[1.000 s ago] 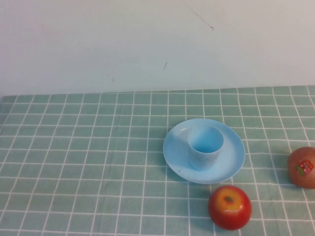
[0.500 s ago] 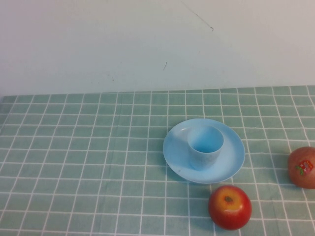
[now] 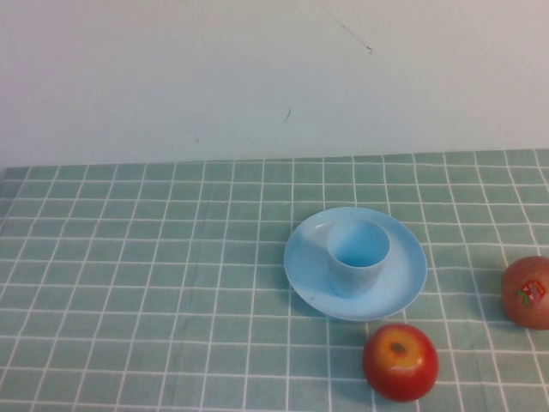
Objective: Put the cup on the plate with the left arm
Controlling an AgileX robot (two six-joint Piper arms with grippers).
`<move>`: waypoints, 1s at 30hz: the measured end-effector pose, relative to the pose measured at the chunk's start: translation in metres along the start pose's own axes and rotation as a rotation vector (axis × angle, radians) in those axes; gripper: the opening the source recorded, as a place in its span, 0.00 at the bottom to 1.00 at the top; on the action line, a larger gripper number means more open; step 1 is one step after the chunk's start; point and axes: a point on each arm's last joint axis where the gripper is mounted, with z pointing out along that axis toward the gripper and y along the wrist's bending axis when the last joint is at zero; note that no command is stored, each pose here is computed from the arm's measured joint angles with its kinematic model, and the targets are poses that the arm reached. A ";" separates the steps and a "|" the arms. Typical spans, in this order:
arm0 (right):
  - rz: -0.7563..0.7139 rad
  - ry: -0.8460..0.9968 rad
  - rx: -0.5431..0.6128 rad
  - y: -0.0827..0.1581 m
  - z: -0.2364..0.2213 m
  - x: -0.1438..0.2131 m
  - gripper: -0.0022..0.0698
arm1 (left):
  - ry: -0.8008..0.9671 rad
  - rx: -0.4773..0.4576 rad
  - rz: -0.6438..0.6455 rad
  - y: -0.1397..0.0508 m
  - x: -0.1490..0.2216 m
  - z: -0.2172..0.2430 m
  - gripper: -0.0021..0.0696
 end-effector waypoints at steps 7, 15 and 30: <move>0.000 0.000 0.000 0.000 0.000 0.000 0.03 | 0.000 0.000 0.000 0.000 0.000 0.000 0.03; 0.000 0.000 0.000 0.000 0.000 0.000 0.03 | 0.000 0.000 0.000 0.000 0.000 0.000 0.03; 0.000 0.000 0.000 0.000 0.000 0.000 0.03 | -0.013 0.002 0.023 0.000 -0.001 0.000 0.03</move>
